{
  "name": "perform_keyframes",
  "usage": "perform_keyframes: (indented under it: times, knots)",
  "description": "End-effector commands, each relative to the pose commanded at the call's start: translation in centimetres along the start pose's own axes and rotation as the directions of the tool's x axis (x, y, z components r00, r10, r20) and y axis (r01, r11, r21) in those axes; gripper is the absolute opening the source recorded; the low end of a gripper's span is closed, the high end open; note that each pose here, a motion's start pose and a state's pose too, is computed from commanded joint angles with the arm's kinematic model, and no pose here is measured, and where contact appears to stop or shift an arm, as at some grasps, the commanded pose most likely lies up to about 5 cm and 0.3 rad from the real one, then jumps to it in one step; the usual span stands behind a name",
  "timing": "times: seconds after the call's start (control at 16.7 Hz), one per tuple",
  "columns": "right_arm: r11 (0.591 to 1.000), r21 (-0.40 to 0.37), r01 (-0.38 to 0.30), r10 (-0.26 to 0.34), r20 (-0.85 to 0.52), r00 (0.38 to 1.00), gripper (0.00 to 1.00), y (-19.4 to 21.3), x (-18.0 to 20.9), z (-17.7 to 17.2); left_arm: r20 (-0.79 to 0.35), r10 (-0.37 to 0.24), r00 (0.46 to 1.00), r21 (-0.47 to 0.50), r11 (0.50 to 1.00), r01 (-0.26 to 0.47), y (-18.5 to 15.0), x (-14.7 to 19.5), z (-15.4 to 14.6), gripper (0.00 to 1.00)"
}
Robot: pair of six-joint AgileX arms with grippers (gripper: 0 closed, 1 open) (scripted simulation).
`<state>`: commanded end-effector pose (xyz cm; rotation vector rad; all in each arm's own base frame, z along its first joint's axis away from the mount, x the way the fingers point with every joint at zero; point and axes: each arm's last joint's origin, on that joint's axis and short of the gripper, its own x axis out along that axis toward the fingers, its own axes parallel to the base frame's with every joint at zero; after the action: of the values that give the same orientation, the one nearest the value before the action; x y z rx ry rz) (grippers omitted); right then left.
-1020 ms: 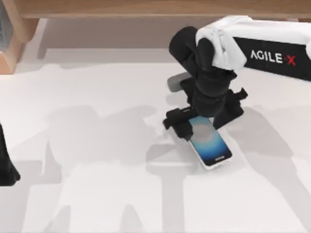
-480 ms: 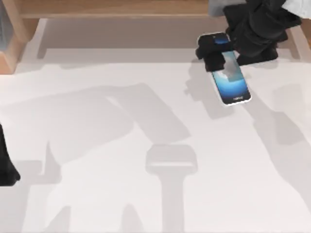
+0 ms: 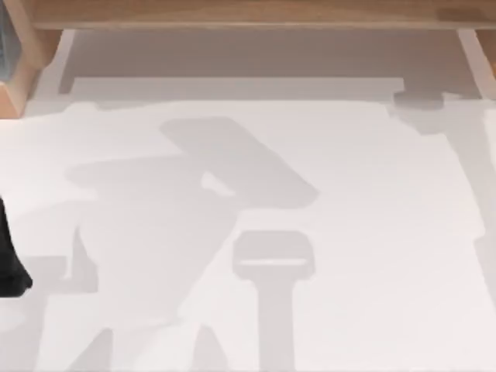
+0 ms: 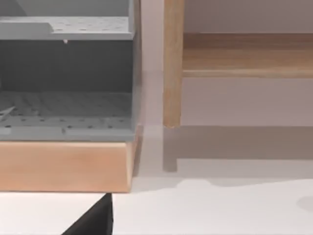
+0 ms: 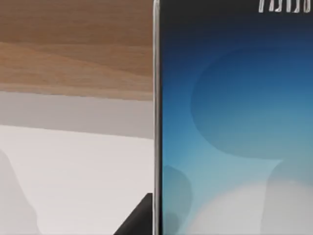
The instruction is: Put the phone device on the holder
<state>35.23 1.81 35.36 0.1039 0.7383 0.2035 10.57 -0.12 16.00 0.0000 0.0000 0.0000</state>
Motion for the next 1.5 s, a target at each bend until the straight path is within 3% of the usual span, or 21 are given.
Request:
perform_keyframes:
  times: [0.24,0.48,0.72,0.96,1.2,1.5]
  knots:
    - [0.997,0.027,0.074,-0.078,0.174,0.982,0.0,-4.0,-5.0,-0.4,0.0,0.0,1.0,0.0,1.0,0.0,0.0,0.0,0.0,1.0]
    - [0.987,-0.004,0.158,-0.146,0.37,0.918,0.0,-6.0,-10.2,-1.3,0.0,0.0,1.0,0.0,1.0,0.0,0.0,0.0,0.0,1.0]
    - [0.959,0.026,0.281,-0.26,0.472,0.842,0.0,-8.5,-13.3,-3.4,0.0,0.0,1.0,0.0,1.0,0.0,0.0,0.0,0.0,1.0]
    - [0.923,0.088,0.374,-0.371,0.455,0.809,0.0,-11.3,-13.4,-7.6,0.0,0.0,1.0,0.0,1.0,0.0,0.0,0.0,0.0,1.0]
    - [0.883,0.176,0.436,-0.47,0.35,0.81,0.0,-14.3,-10.9,-14.8,0.0,0.0,1.0,0.0,1.0,0.0,0.0,0.0,0.0,1.0]
    - [0.842,0.241,0.482,-0.535,0.27,0.8,0.0,-15.9,-9.4,-20.3,0.0,0.0,1.0,0.0,1.0,0.0,0.0,0.0,0.0,1.0]
